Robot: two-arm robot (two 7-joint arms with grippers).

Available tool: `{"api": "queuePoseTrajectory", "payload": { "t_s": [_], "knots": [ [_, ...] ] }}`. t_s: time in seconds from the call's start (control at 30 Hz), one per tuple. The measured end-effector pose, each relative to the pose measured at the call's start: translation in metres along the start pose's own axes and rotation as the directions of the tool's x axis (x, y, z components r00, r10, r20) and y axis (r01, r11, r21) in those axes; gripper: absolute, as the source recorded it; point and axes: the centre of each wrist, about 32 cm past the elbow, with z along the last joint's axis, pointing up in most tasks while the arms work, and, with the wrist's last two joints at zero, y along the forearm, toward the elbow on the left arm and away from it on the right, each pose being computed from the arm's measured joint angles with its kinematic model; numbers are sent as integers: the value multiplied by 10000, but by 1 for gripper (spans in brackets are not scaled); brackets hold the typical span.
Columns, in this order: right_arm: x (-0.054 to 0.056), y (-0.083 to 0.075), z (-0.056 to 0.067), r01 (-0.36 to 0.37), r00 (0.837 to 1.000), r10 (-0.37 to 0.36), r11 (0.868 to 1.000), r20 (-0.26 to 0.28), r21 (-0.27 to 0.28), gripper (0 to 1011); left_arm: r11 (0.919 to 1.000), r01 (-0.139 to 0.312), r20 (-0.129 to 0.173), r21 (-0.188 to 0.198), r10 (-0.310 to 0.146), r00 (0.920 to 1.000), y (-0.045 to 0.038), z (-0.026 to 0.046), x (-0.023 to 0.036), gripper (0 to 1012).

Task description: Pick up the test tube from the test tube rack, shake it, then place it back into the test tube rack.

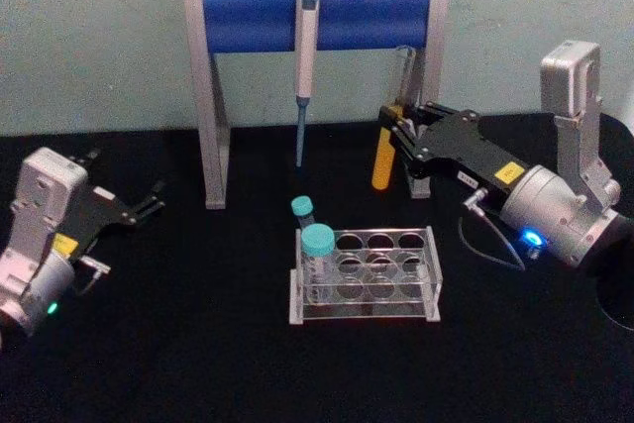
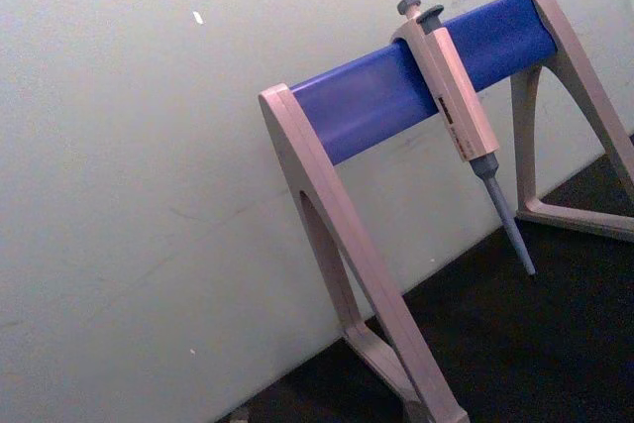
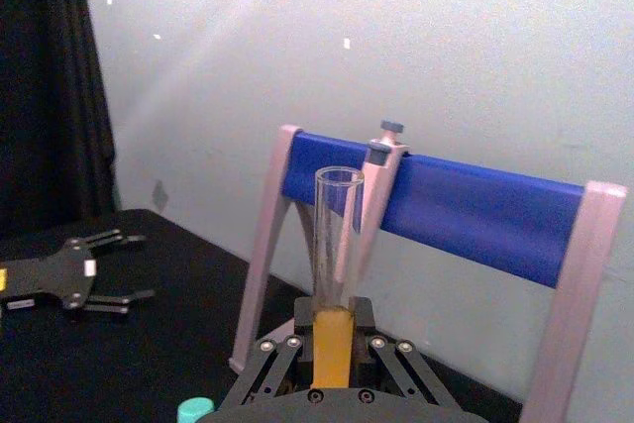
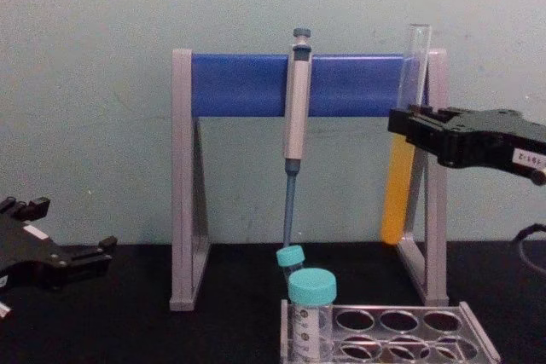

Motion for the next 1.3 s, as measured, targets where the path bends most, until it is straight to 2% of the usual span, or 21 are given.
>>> {"api": "queuePoseTrajectory", "payload": {
  "t_s": [0.33,0.5,0.73,0.8,0.93,1.03,1.3],
  "knots": [
    [44,-86,-7,391,9992,-391,9992,29,-124,221,10000,1,0,0,-1,10000,0,0,0,1001],
    [65,-231,14,511,9986,-505,9979,153,-402,221,10000,0,0,0,0,10000,0,0,0,1001],
    [2,-418,49,-208,9995,225,9966,209,-794,221,10000,1,0,0,-1,10000,0,0,0,1001],
    [-44,-450,64,-761,9969,775,9930,125,-901,221,10000,0,0,0,0,10000,0,0,0,1001],
    [-76,-422,68,-1302,9914,1307,9868,-20,-961,221,10000,1,0,0,-1,10000,0,0,0,1001],
    [-106,-326,65,-1750,9845,1737,9812,-224,-815,221,10000,0,0,0,0,10000,0,0,0,1001],
    [-100,-82,19,-1828,9828,1817,9826,-340,-325,221,10000,0,0,0,0,10000,0,0,0,1001]
  ]
}}
